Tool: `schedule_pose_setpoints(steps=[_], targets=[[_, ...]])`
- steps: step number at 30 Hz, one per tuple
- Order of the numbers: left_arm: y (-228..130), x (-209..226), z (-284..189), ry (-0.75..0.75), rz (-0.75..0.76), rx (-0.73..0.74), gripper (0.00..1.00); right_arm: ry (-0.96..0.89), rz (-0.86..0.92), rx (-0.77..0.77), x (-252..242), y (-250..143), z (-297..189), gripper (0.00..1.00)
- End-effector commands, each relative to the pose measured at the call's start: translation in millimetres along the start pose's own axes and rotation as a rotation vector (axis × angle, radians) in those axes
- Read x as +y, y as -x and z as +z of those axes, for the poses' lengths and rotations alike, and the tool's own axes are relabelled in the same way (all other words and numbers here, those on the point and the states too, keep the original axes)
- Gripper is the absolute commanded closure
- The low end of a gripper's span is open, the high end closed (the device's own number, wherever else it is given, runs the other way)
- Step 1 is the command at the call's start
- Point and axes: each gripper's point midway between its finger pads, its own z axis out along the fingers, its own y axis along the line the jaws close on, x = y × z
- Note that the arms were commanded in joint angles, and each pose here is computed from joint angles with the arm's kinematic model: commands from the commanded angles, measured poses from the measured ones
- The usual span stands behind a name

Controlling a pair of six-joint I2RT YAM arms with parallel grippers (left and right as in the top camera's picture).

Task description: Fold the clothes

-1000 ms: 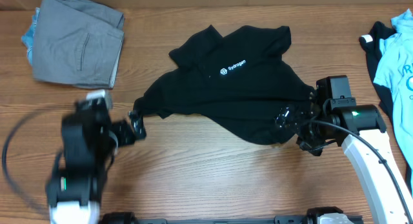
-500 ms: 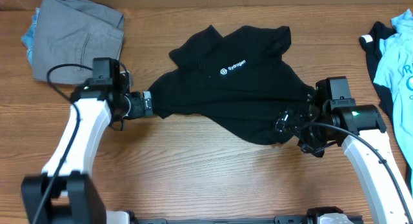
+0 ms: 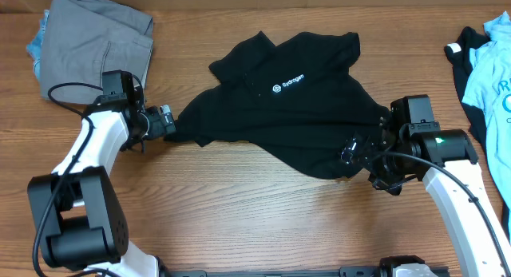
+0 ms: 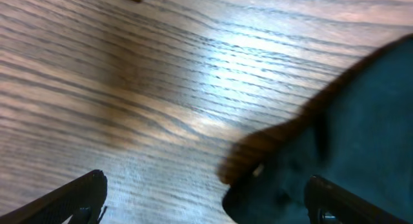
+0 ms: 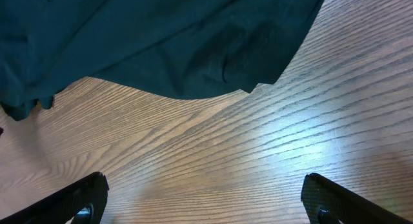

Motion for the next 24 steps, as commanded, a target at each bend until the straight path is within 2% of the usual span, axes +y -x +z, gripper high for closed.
schedule_pose_setpoints(steps=[1,7,14,16,17,20,24], targets=[[3.7,0.0,10.9,0.005,-0.006,0.011,0.0,0.007,-0.008,0.0,1.4,-0.5,-1.0,0.0],[5.7,0.3,20.6,0.004,-0.007,0.01,0.0,0.006,-0.007,0.0,1.0,-0.5,-0.6,0.0],[23.0,-20.2,13.0,-0.097,0.001,-0.03,0.01,-0.012,-0.009,-0.019,-1.8,3.3,-0.7,0.0],[27.0,-23.3,10.3,-0.11,0.003,-0.037,0.02,-0.012,-0.009,-0.02,-1.7,3.5,-0.7,0.0],[28.5,-24.3,9.0,-0.113,0.003,-0.039,0.09,-0.018,-0.009,-0.023,-2.8,4.0,-0.5,0.0],[24.7,-23.5,10.7,-0.11,0.001,-0.022,0.18,-0.039,-0.002,-0.025,-8.1,3.8,2.2,0.0],[16.9,-20.9,19.1,-0.101,-0.004,0.015,0.19,-0.062,0.037,0.006,-18.6,-4.3,13.9,0.0]])
